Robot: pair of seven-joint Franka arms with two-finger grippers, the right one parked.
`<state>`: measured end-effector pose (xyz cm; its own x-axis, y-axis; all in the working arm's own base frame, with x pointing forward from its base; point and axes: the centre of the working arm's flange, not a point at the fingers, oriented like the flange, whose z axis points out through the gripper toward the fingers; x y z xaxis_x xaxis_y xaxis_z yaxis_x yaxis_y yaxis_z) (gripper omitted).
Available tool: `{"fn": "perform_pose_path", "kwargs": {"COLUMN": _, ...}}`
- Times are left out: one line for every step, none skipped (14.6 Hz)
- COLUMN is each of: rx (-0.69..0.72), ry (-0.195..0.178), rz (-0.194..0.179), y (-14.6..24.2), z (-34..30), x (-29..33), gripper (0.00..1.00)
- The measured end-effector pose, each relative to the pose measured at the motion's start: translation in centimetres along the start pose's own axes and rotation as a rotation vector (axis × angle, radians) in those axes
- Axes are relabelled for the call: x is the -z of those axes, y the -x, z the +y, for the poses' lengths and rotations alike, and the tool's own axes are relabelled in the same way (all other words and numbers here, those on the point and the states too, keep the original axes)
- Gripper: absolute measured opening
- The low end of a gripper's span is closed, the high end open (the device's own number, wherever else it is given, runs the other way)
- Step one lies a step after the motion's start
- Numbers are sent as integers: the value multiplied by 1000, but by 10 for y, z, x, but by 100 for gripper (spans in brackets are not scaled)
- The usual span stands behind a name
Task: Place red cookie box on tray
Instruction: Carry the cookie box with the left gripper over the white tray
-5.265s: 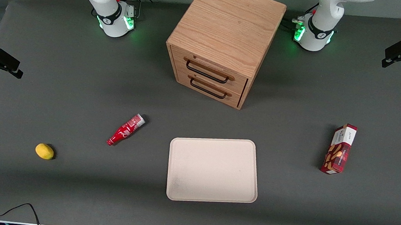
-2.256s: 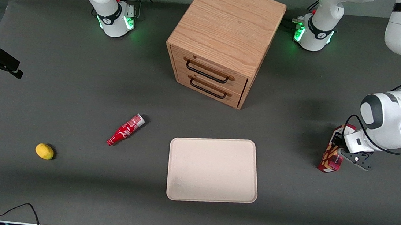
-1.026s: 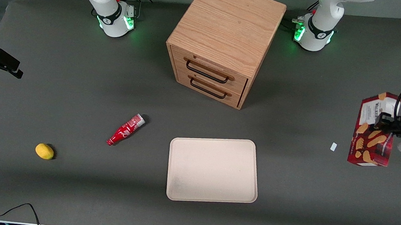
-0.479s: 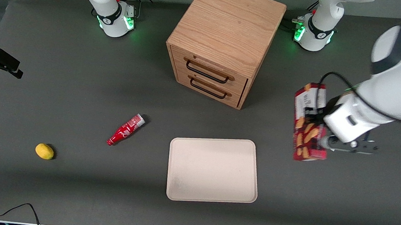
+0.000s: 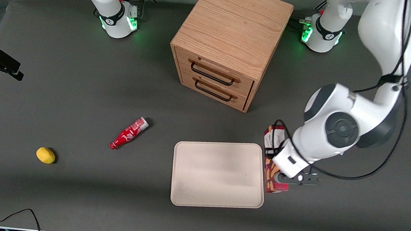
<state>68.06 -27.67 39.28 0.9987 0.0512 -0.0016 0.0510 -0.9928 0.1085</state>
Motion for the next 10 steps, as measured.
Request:
{"fn": "perform_pose_path", "kwargs": {"rx": -4, "ry": -1, "rz": 10, "y": -3, "z": 3, "x": -16, "gripper": 19}}
{"fn": "perform_pose_path", "kwargs": {"rx": -7, "ry": 0, "rz": 30, "y": -6, "z": 5, "x": -30, "gripper": 19}}
{"fn": "perform_pose_path", "kwargs": {"rx": -6, "ry": 0, "rz": 56, "y": -10, "z": 7, "x": -44, "gripper": 19}}
{"fn": "perform_pose_path", "kwargs": {"rx": -3, "ry": -8, "rz": 80, "y": -12, "z": 9, "x": -61, "gripper": 19}}
{"fn": "perform_pose_path", "kwargs": {"rx": -2, "ry": -24, "rz": 96, "y": -12, "z": 12, "x": -80, "gripper": 19}}
{"fn": "perform_pose_path", "kwargs": {"rx": 2, "ry": -40, "rz": 104, "y": -10, "z": 14, "x": -99, "gripper": 19}}
{"fn": "perform_pose_path", "kwargs": {"rx": 4, "ry": -47, "rz": 103, "y": -7, "z": 16, "x": -114, "gripper": 19}}
{"fn": "perform_pose_path", "kwargs": {"rx": 3, "ry": -49, "rz": 102, "y": -4, "z": 17, "x": -125, "gripper": 19}}
{"fn": "perform_pose_path", "kwargs": {"rx": 0, "ry": -45, "rz": 102, "y": -2, "z": 18, "x": -132, "gripper": 19}}
{"fn": "perform_pose_path", "kwargs": {"rx": -3, "ry": -40, "rz": 104, "y": 1, "z": 19, "x": -136, "gripper": 19}}
